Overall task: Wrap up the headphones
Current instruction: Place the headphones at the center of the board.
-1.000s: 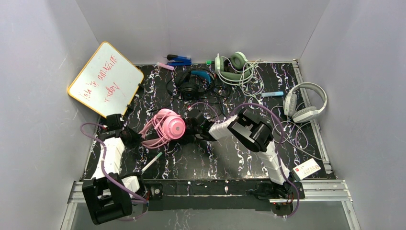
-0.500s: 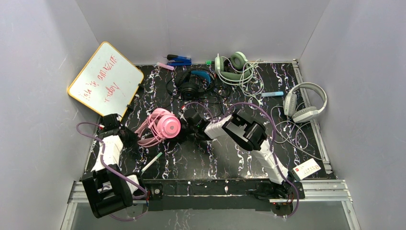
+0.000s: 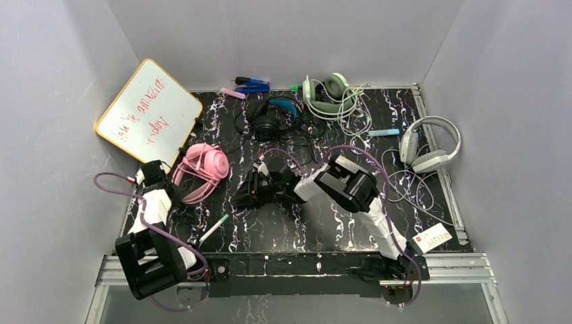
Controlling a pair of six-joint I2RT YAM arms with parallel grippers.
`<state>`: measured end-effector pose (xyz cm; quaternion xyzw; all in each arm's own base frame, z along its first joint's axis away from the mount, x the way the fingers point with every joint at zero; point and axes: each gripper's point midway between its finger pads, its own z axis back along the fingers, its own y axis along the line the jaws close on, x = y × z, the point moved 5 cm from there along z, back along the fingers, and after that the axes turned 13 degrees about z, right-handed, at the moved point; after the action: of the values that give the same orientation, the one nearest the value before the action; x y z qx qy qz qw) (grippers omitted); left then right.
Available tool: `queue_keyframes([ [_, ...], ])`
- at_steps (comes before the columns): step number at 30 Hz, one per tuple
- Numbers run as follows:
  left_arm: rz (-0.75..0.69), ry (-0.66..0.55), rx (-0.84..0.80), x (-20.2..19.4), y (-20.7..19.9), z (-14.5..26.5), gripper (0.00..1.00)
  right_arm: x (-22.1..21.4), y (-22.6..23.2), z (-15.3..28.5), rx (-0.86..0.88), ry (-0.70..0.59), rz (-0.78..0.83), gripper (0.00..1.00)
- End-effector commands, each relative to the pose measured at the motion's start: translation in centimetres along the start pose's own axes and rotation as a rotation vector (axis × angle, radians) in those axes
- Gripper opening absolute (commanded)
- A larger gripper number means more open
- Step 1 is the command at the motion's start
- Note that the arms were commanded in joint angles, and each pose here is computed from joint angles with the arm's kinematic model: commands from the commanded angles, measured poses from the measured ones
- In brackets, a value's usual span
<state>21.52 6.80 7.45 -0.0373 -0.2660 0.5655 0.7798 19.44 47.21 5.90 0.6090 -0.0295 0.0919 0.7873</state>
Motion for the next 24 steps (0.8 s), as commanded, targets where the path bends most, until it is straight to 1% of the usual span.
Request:
queue_keyframes([
  [1, 0.012, -0.112, -0.022, 2.1, -1.0, 0.6, 0.0, -0.8, 1.6, 1.5, -0.034, 0.051, -0.016, 0.5],
  [6, 0.028, -0.139, 0.014, 2.4, -0.5, 0.7, 0.0, -1.5, 3.2, 3.5, -0.02, 0.038, 0.04, 0.53],
  [7, 0.036, -0.136, 0.009, 2.4, -0.6, 0.6, 0.05, -1.6, 3.7, 3.8, -0.02, 0.035, 0.062, 0.53],
  [8, 0.04, -0.125, -0.003, 2.2, -0.7, 0.5, 0.13, -1.7, 3.9, 4.2, -0.028, 0.038, 0.085, 0.54],
  [9, 0.041, -0.111, -0.007, 2.1, -0.9, 0.4, 0.34, -1.8, 4.4, 4.6, -0.037, 0.04, 0.111, 0.55],
  [10, 0.042, -0.098, -0.006, 2.0, -0.9, 0.4, 0.51, -1.9, 4.8, 5.0, -0.045, 0.039, 0.139, 0.56],
  [11, 0.042, -0.09, -0.007, 1.9, -1.0, 0.5, 0.59, -2.0, 5.2, 5.6, -0.056, 0.037, 0.167, 0.58],
  [13, 0.047, -0.08, -0.019, 1.8, -1.2, 1.0, 0.66, -2.3, 5.8, 6.6, -0.098, 0.036, 0.216, 0.61],
  [14, 0.051, -0.078, -0.033, 1.8, -1.4, 1.4, 0.73, -2.3, 6.2, 7.2, -0.123, 0.024, 0.249, 0.63],
  [15, 0.057, -0.082, -0.041, 1.9, -1.5, 1.8, 0.75, -2.1, 6.7, 7.8, -0.142, 0.011, 0.283, 0.65],
  [16, 0.062, -0.087, -0.05, 2.0, -1.6, 2.3, 0.86, -2.0, 7.0, 8.4, -0.168, -0.003, 0.314, 0.67],
  [17, 0.066, -0.094, -0.062, 2.1, -1.8, 2.8, 0.96, -1.7, 7.8, 9.2, -0.183, -0.021, 0.351, 0.68],
  [18, 0.07, -0.102, -0.067, 2.2, -1.8, 3.4, 0.98, -1.4, 8.0, 9.9, -0.212, -0.035, 0.381, 0.69],
  [20, 0.084, -0.117, -0.069, 2.5, -1.9, 4.6, 0.98, -0.4, 8.8, 11.3, -0.284, -0.066, 0.433, 0.74],
  [21, 0.09, -0.118, -0.078, 2.6, -2.1, 5.3, 0.98, 0.2, 8.7, 12.1, -0.343, -0.079, 0.461, 0.8],
  [22, 0.091, -0.111, -0.081, 2.5, -2.1, 5.8, 0.98, 0.7, 8.8, 13.1, -0.403, -0.09, 0.475, 0.88],
  [24, 0.089, -0.1, -0.101, 2.3, -2.5, 6.8, 0.98, 1.9, 8.6, 15.1, -0.532, -0.109, 0.486, 0.98],
])
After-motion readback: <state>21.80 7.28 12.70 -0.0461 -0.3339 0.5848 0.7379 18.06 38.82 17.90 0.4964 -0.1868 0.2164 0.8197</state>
